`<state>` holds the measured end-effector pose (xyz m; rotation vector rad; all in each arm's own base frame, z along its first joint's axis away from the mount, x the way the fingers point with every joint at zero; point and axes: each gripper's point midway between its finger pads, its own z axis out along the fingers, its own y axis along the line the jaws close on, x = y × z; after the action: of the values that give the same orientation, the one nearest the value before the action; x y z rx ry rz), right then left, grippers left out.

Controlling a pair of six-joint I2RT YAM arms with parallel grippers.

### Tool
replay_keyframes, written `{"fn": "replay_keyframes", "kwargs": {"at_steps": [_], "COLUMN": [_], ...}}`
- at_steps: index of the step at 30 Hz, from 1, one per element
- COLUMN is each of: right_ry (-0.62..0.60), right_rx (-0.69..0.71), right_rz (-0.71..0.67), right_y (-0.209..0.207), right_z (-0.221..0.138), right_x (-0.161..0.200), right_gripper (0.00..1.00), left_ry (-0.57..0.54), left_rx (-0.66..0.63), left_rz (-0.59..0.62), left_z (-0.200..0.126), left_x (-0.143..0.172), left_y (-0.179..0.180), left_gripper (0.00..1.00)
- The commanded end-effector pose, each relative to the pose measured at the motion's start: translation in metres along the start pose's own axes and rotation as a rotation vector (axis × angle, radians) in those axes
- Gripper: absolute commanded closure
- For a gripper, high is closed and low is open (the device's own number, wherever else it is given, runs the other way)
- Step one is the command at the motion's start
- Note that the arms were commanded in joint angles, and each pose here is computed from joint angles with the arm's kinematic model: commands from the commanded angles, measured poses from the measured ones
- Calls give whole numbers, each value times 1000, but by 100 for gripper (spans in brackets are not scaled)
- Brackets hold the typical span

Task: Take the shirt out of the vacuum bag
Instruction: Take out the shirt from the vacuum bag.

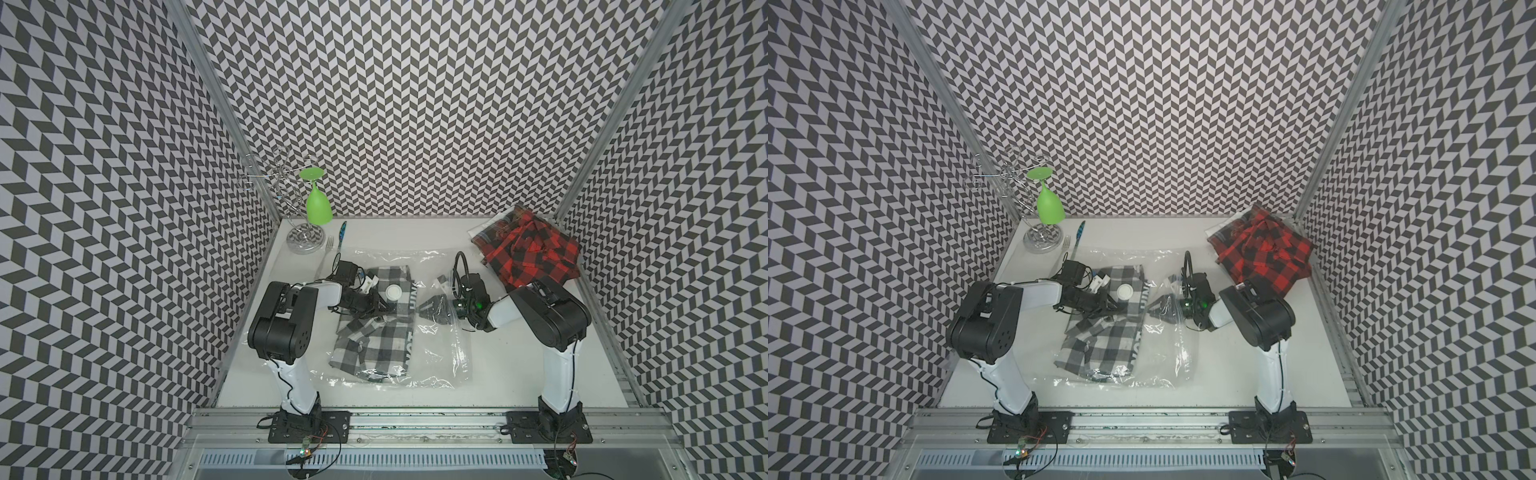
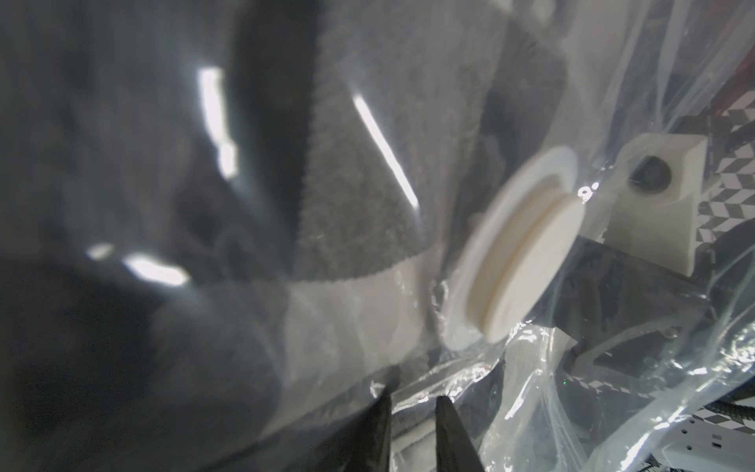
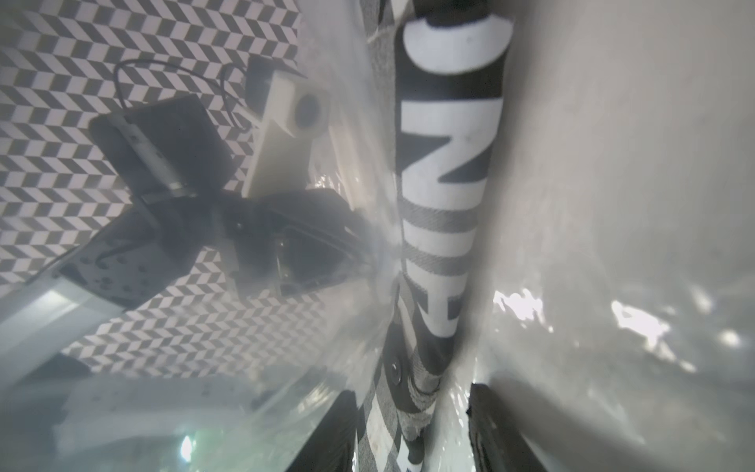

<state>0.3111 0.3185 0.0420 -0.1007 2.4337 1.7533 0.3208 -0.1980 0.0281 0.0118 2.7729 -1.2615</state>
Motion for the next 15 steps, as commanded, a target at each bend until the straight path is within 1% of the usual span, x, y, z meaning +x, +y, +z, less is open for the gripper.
{"fn": "replay_keyframes", "kwargs": {"at_steps": [1,4,10,12,15], "right_ry": [-11,-11,20,33,40], "right_rx": [22,42,73,81,89], "right_rz": [-14,-23,-28,-30,-25], "right_y": [-4,-4,-8,-10,-14], "right_z": [12,18,34,39,42], "right_x": [-5,-9,-7,-4,-2], "right_gripper": [52,50,51,54,68], "left_ry": [54,51,47,46,40], "left_rx": [-28,-18,-6,-1,5], "left_rz": [-43,-37,-25,-23,-13], "left_z": [5,4,2,2,0], "left_x": [21,20,18,17,14], "left_y": [7,4,-1,-3,-6], "left_gripper": [76,76,76,76,76]}}
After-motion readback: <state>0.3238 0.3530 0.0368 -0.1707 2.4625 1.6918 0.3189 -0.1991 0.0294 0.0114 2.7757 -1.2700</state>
